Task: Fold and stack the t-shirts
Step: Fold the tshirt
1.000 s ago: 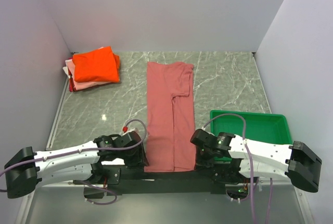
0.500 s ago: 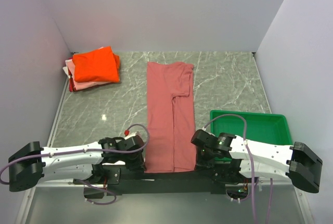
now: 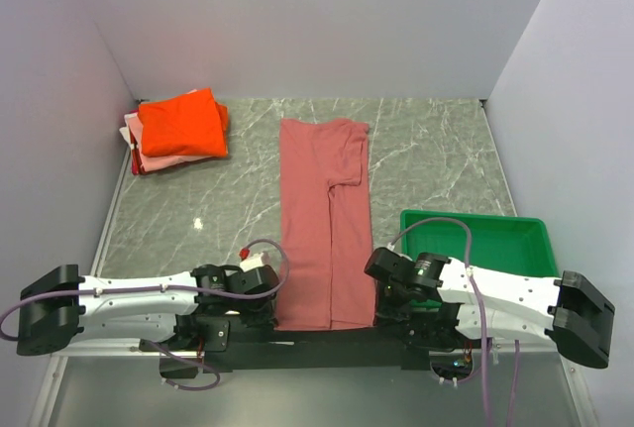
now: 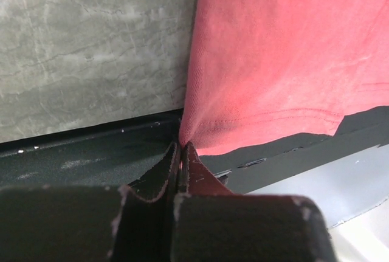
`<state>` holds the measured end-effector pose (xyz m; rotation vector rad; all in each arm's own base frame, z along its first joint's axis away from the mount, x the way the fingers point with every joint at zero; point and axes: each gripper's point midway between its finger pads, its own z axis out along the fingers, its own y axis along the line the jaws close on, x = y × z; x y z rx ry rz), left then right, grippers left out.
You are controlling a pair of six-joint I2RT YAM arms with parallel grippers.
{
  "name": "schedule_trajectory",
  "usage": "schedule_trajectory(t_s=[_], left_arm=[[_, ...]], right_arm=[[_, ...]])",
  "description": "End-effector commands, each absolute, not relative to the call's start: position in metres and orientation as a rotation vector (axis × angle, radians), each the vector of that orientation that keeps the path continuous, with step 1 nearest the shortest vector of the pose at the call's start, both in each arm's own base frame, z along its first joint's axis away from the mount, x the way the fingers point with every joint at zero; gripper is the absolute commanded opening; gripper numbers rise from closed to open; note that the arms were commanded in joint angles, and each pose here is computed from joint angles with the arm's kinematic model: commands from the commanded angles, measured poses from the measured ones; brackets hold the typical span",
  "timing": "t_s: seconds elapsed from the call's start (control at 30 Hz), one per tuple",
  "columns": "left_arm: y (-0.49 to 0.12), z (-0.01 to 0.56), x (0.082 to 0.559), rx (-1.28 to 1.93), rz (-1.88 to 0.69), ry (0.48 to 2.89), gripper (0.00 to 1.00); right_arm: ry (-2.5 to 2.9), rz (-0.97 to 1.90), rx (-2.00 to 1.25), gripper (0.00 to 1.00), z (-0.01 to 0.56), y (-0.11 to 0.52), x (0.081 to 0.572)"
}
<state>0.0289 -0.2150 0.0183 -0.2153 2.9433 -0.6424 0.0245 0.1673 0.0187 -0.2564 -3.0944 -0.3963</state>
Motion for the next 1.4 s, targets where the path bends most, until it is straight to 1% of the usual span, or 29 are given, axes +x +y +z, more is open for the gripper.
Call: schedule_trajectory(t_s=[0.0,0.27,0.53,0.77,0.9,1.03,1.17,1.37], left_arm=[[-0.243,0.041,0.014,-0.197,-0.814,2.968,0.01],[-0.257,0.069,0.017,-0.175,-0.922,2.909,0.01],[-0.26,0.079,0.021,-0.206,-0.922,2.89,0.01],[-0.26,0.099,0.055,-0.387,-0.942,2.697,0.0],[-0.262,0.105,0.068,-0.446,-1.012,2.619,0.0],[-0.26,0.105,0.082,-0.439,-1.016,2.585,0.0],[-0.258,0.105,0.107,-0.398,-0.995,2.561,0.0],[-0.254,0.104,0.142,-0.333,-0.932,2.545,0.0]], right_arm=[[-3.112,-0.378,-0.26,0.0,0.031,0.165,0.025],[-3.124,-0.379,-0.271,0.0,0.037,0.162,0.026],[-3.173,-0.414,-0.297,0.0,0.051,0.167,0.037],[-3.275,-0.43,-0.336,0.0,0.077,0.173,0.06],[-3.326,-0.401,-0.349,0.0,0.083,0.176,0.074],[-3.376,-0.317,-0.356,0.0,0.086,0.176,0.09],[-3.416,-0.259,-0.368,0.0,0.09,0.176,0.107],[-3.461,-0.25,-0.389,0.0,0.097,0.178,0.143]])
